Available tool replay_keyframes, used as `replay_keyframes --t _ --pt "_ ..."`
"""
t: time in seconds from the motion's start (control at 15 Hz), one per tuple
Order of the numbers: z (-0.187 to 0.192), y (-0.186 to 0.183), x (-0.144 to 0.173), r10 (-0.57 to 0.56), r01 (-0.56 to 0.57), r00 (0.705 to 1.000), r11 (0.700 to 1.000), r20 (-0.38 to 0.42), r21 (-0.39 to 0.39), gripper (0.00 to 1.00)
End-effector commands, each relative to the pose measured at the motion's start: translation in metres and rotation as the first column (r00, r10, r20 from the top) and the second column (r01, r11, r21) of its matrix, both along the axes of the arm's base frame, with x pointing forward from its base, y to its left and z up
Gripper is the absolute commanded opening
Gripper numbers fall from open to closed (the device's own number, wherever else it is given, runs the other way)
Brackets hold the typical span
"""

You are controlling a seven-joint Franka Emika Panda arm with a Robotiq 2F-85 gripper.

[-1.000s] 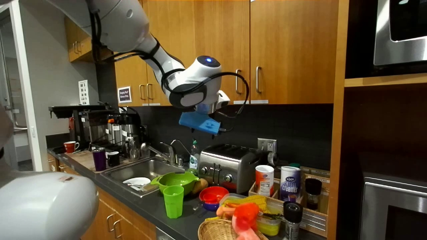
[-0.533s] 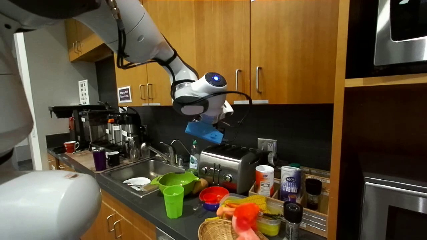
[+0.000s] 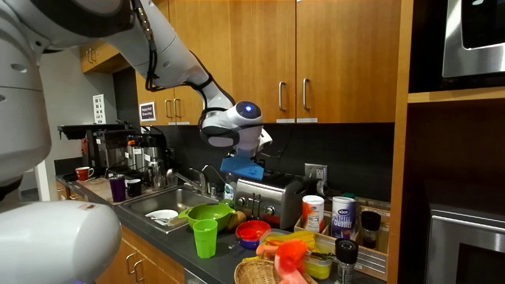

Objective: Push down the right switch on the toaster

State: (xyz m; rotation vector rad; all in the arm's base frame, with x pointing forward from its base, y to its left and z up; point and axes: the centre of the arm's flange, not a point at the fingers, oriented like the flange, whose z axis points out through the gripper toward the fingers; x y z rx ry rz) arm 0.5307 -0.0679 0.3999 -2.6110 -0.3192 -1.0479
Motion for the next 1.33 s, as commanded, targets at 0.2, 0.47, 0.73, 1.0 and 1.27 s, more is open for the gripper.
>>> replay_keyframes --t 0.2,0.47,0.73,1.0,1.27 --pt "-0.005 0.017 0.006 -0.027 0.031 0.999 0.974 0.022 -0.225 1.00" --pt "-0.003 0.038 0.006 -0.065 0.081 0.996 0.926 0.055 -0.370 1.00" --pt "-0.005 0.059 0.005 -0.055 0.075 0.996 0.922 0.064 -0.381 1.00" --pt "-0.022 0.053 0.008 -0.047 0.066 0.997 0.924 0.059 -0.376 1.00" --pt "-0.022 0.052 0.008 -0.048 0.067 0.997 0.924 0.059 -0.376 1.00"
